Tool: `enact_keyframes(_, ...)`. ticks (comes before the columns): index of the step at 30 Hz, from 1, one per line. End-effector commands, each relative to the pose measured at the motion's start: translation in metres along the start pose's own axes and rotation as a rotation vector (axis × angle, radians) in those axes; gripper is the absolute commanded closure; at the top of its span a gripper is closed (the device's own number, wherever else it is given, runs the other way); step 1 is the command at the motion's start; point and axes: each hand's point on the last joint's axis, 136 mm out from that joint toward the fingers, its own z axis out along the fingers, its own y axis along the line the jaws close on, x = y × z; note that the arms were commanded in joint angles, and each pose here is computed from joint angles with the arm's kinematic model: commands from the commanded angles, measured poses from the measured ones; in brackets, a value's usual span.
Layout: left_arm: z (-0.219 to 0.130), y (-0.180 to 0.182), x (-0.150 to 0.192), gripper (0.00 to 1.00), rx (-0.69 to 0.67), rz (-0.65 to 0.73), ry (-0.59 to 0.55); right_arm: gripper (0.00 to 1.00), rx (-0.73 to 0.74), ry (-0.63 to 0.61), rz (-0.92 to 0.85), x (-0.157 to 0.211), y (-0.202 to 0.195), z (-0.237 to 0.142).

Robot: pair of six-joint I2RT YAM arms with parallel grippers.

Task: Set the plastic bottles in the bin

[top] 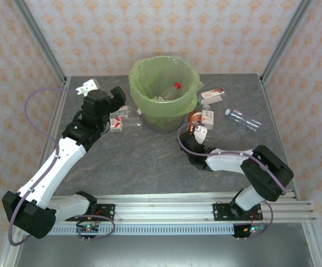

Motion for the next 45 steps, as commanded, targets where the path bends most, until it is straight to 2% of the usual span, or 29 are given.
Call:
enact_keyframes(1,0.002,0.011,-0.004,0.00,-0.051,-0.028,-0.027,1.00,-0.045,-0.126,-0.062,-0.031,0.010,-0.013)
enact_keyframes(8,0.004,0.021,0.004,0.00,-0.093,-0.024,-0.010,1.00,-0.035,-0.276,-0.186,-0.076,0.006,-0.047)
enact_keyframes(16,0.000,0.043,0.007,0.00,-0.169,-0.054,-0.034,1.00,-0.027,-0.415,-0.172,-0.114,-0.009,-0.086)
enact_keyframes(22,-0.001,0.039,0.006,0.00,-0.151,-0.014,-0.027,1.00,-0.089,-0.440,-0.269,-0.139,0.001,-0.111)
enact_keyframes(25,-0.001,0.041,0.006,0.00,-0.160,-0.023,-0.034,1.00,-0.161,-0.470,-0.212,-0.160,0.008,-0.126)
enact_keyframes(29,0.000,0.040,0.009,0.00,-0.153,-0.027,-0.020,1.00,-0.332,-0.475,-0.182,-0.182,0.027,-0.140)
enact_keyframes(35,0.002,0.037,0.011,0.00,-0.133,-0.016,-0.017,1.00,-0.509,-0.454,-0.262,-0.206,0.061,-0.154)
enact_keyframes(41,0.003,0.042,0.014,0.00,-0.151,0.006,-0.011,1.00,-0.540,-0.432,-0.363,-0.227,0.081,-0.158)
enact_keyframes(45,0.003,0.046,0.014,0.00,-0.177,0.017,-0.011,1.00,-0.575,-0.354,-0.398,-0.238,0.084,-0.151)
